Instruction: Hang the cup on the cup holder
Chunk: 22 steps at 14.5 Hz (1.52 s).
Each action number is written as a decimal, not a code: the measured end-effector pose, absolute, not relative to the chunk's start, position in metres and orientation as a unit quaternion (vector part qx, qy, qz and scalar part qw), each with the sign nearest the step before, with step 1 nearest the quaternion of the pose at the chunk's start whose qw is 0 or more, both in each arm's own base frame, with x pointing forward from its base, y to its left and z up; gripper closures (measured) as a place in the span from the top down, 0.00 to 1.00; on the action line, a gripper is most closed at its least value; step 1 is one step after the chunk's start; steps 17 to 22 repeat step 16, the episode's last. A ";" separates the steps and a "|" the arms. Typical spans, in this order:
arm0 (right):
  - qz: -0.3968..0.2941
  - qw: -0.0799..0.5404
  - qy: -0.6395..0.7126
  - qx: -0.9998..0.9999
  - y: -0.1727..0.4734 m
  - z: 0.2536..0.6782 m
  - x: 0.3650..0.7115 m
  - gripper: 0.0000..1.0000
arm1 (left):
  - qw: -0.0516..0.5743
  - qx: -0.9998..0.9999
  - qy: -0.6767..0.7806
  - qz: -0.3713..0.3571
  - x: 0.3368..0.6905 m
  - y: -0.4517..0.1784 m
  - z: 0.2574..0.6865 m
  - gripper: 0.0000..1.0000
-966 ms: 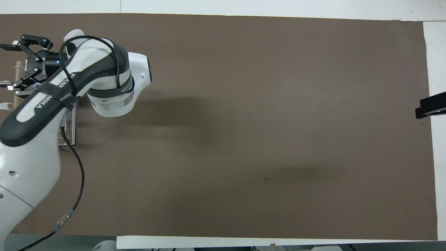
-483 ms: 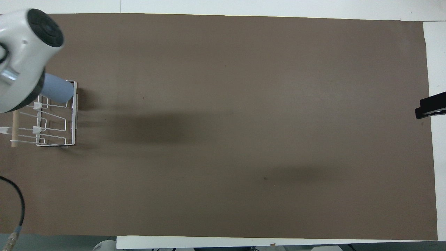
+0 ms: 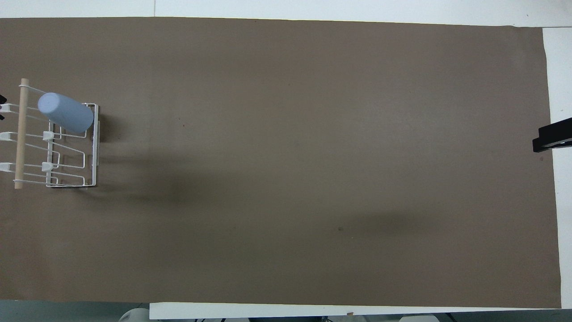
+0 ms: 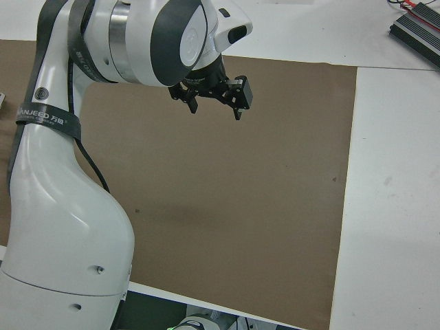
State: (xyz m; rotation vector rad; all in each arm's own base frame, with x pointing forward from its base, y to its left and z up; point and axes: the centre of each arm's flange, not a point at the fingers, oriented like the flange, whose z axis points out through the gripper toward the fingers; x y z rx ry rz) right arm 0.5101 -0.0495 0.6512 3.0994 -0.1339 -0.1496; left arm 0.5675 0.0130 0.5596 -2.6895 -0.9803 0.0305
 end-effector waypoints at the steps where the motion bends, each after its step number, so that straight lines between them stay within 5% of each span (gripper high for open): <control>1: -0.048 0.018 -0.043 0.998 -0.050 0.651 0.510 1.00 | 0.104 -0.943 -0.317 0.016 0.569 0.004 0.560 1.00; 9: -0.048 0.018 -0.043 0.998 -0.050 0.651 0.510 1.00 | 0.032 -0.998 0.010 0.054 0.540 -0.061 0.590 1.00; 22: -0.048 0.018 -0.043 0.998 -0.050 0.651 0.510 1.00 | -0.005 -0.998 0.050 0.027 0.521 -0.080 0.623 1.00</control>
